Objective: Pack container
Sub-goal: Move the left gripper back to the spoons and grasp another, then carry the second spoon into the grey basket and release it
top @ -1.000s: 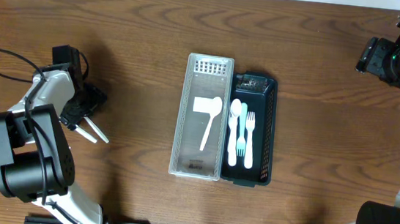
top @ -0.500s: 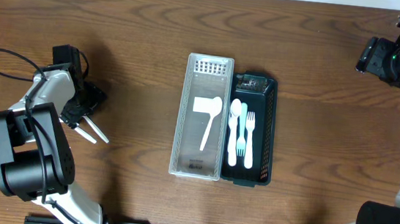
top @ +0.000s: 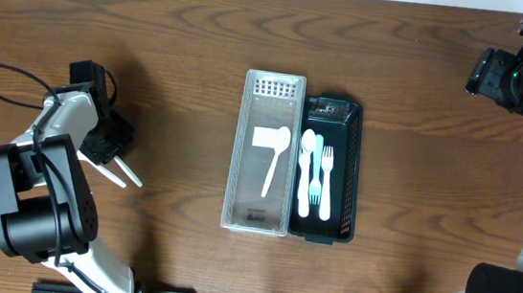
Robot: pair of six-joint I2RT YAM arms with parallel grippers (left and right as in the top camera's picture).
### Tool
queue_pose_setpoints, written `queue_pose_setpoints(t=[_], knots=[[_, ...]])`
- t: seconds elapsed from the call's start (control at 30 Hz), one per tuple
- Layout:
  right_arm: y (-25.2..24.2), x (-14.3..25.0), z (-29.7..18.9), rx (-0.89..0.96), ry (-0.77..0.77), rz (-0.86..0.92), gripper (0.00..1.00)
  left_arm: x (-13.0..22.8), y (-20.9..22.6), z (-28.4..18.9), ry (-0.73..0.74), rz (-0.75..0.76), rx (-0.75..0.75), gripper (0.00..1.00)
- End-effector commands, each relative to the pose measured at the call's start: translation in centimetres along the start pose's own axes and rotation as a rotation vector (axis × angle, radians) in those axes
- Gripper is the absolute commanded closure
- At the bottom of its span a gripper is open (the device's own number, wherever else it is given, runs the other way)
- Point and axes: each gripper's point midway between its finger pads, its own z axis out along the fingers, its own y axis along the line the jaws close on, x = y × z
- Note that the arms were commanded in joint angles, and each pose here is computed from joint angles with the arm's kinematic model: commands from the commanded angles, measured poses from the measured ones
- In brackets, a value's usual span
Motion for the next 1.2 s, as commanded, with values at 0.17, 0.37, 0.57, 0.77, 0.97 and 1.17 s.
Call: queue_pose_setpoints(t=[0.17, 0.37, 0.57, 0.77, 0.97, 1.17], knots=[[-0.3, 0.1, 0.4, 0.006, 0.012, 0.012, 0.25, 0.4, 0.8, 1.1, 0.027, 0.005, -0.042, 0.78], [-0.3, 0.3, 0.4, 0.007, 0.019, 0.014, 0.25, 0.4, 0.8, 1.1, 0.027, 0.005, -0.042, 0.92], [-0.4, 0.4, 0.4, 0.009, 0.024, 0.014, 0.25, 0.4, 0.8, 1.1, 0.028, 0.006, -0.042, 0.94], [-0.4, 0.4, 0.4, 0.009, 0.024, 0.010, 0.25, 0.4, 0.6, 0.4, 0.019, 0.111, -0.033, 0.94], [-0.4, 0.3, 0.4, 0.009, 0.021, 0.010, 0.25, 0.8, -0.9, -4.0, -0.036, 0.174, 0.010, 0.94], [-0.3, -0.1, 0.4, 0.005, 0.005, -0.016, 0.25, 4.3, -5.4, -13.6, -0.181, 0.342, 0.178, 0.94]])
